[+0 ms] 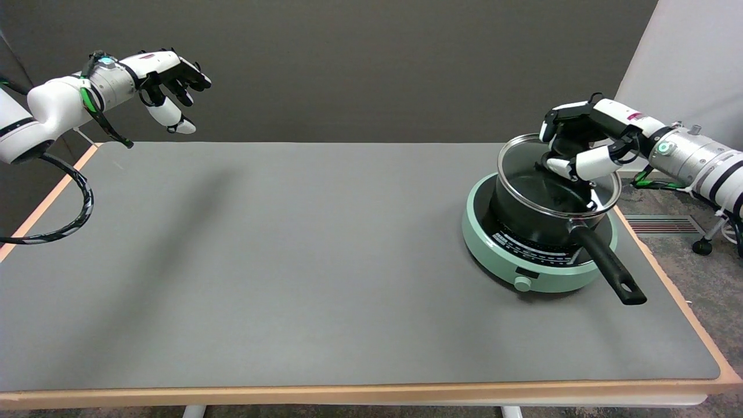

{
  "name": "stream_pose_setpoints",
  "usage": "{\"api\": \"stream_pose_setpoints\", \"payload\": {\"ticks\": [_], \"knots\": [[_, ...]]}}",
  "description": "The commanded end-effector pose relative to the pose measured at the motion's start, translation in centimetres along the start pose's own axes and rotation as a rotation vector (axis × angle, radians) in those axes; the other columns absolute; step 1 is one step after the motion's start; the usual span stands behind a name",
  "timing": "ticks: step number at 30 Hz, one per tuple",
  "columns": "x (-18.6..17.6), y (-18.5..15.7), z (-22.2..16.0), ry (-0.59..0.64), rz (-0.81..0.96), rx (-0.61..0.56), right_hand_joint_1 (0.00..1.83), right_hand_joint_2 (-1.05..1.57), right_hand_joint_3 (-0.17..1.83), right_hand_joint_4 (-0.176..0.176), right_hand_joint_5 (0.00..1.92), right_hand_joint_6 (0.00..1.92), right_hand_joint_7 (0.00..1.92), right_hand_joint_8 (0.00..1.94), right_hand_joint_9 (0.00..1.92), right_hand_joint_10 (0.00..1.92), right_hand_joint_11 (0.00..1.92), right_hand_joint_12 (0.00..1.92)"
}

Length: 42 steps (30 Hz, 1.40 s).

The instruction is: Place the pot lid onto the pot.

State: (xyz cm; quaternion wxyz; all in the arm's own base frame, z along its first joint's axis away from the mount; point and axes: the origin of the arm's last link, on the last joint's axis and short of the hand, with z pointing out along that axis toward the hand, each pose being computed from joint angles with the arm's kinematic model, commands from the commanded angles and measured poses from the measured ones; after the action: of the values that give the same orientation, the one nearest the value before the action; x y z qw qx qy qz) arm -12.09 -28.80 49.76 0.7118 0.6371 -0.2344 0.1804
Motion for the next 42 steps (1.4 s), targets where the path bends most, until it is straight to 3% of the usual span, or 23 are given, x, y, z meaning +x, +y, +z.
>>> {"api": "stream_pose_setpoints", "payload": {"ticks": [1, 15, 23, 24, 25, 29, 35, 42], "knots": [[-0.13, -0.87, -0.08, -0.014, -0.083, 0.021, 1.35, 0.92, 0.54, 0.176, 0.67, 1.07, 0.84, 1.35, 0.78, 1.63, 0.59, 1.92], [0.06, -0.98, -0.26, -0.014, -0.091, 0.023, 1.34, 0.96, 0.44, 0.176, 0.71, 0.92, 0.85, 1.31, 0.79, 1.49, 0.56, 1.92], [0.13, -1.04, -0.24, -0.014, -0.091, 0.024, 1.35, 1.00, 0.31, 0.176, 0.76, 0.75, 0.88, 1.22, 0.82, 1.33, 0.52, 1.92], [0.21, -1.05, -0.24, -0.012, -0.092, 0.024, 1.10, 0.76, 0.88, 0.176, 0.76, 0.71, 0.89, 0.83, 0.81, 1.34, 0.51, 1.92], [0.22, -1.05, -0.24, -0.013, -0.092, 0.024, 1.07, 0.73, 0.93, 0.176, 0.75, 0.71, 0.90, 0.77, 0.81, 1.33, 0.50, 1.92], [0.41, -0.99, -0.28, -0.010, -0.093, 0.022, 0.96, 0.71, 0.87, 0.176, 0.76, 0.65, 0.97, 0.60, 0.87, 1.19, 0.43, 1.92], [0.52, -0.80, -0.24, -0.008, -0.090, 0.017, 0.90, 0.68, 0.88, 0.161, 0.74, 0.57, 0.96, 0.54, 0.91, 0.93, 0.26, 1.92], [0.72, -0.56, -0.14, -0.004, -0.087, 0.011, 0.91, 0.66, 0.86, 0.150, 0.74, 0.54, 0.95, 0.50, 0.91, 0.91, 0.20, 1.92]]}}
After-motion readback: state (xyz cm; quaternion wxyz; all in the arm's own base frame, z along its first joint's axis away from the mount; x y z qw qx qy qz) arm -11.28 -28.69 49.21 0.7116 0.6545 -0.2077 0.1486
